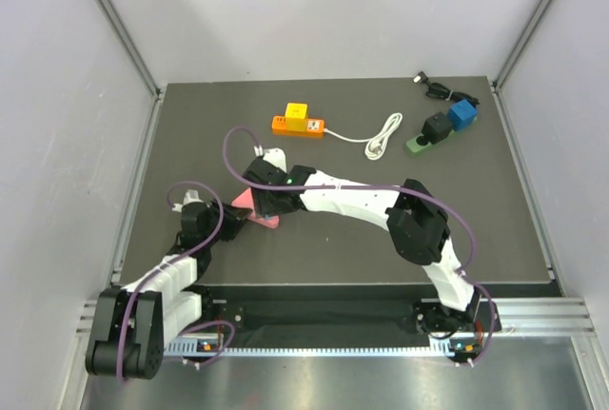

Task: Pull the plug off the socket

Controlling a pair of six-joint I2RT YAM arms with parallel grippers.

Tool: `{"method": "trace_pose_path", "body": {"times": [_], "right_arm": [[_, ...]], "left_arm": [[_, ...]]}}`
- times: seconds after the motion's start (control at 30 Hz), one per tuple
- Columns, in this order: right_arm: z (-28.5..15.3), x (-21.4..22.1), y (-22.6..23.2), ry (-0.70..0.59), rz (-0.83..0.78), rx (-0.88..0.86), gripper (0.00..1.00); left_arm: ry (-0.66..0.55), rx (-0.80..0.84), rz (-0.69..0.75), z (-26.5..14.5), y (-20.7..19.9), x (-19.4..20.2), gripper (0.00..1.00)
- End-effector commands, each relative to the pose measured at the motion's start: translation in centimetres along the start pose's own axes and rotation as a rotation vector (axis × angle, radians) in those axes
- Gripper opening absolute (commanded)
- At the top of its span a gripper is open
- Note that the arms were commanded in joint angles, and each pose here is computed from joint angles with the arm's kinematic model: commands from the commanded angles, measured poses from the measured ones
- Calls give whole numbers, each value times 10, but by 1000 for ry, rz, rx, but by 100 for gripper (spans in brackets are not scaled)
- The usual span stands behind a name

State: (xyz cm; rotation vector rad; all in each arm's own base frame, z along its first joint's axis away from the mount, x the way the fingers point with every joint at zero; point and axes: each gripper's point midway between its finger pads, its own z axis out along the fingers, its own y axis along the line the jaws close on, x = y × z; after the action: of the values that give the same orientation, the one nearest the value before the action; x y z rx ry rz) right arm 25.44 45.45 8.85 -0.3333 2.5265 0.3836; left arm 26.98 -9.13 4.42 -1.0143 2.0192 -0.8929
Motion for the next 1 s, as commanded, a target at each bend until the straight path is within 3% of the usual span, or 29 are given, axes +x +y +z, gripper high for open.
{"method": "trace_pose_path", "body": {"times": [0.0,0.5,0.7,0.83,0.87,0.97], "right_arm": [[-8,-6,11,-27,-2,7,55],[8,-6,23,-19,28,5,45],[10,-8,22,-29,45,7,44],[11,-6,17,-26,49,11,33],[9,-9,16,-31,55,7,32],[9,-9,13,-21,61,-3,25]], "left_arm": [[-9,-86,5,2,15,-3,0],[-55,-192,-66,-1,43,-3,0],[-10,-105,-13,-3,28,3,0],[24,-22,38,-7,11,8,0],[35,-9,47,-8,7,9,11],[57,4,48,-8,5,12,32]]}}
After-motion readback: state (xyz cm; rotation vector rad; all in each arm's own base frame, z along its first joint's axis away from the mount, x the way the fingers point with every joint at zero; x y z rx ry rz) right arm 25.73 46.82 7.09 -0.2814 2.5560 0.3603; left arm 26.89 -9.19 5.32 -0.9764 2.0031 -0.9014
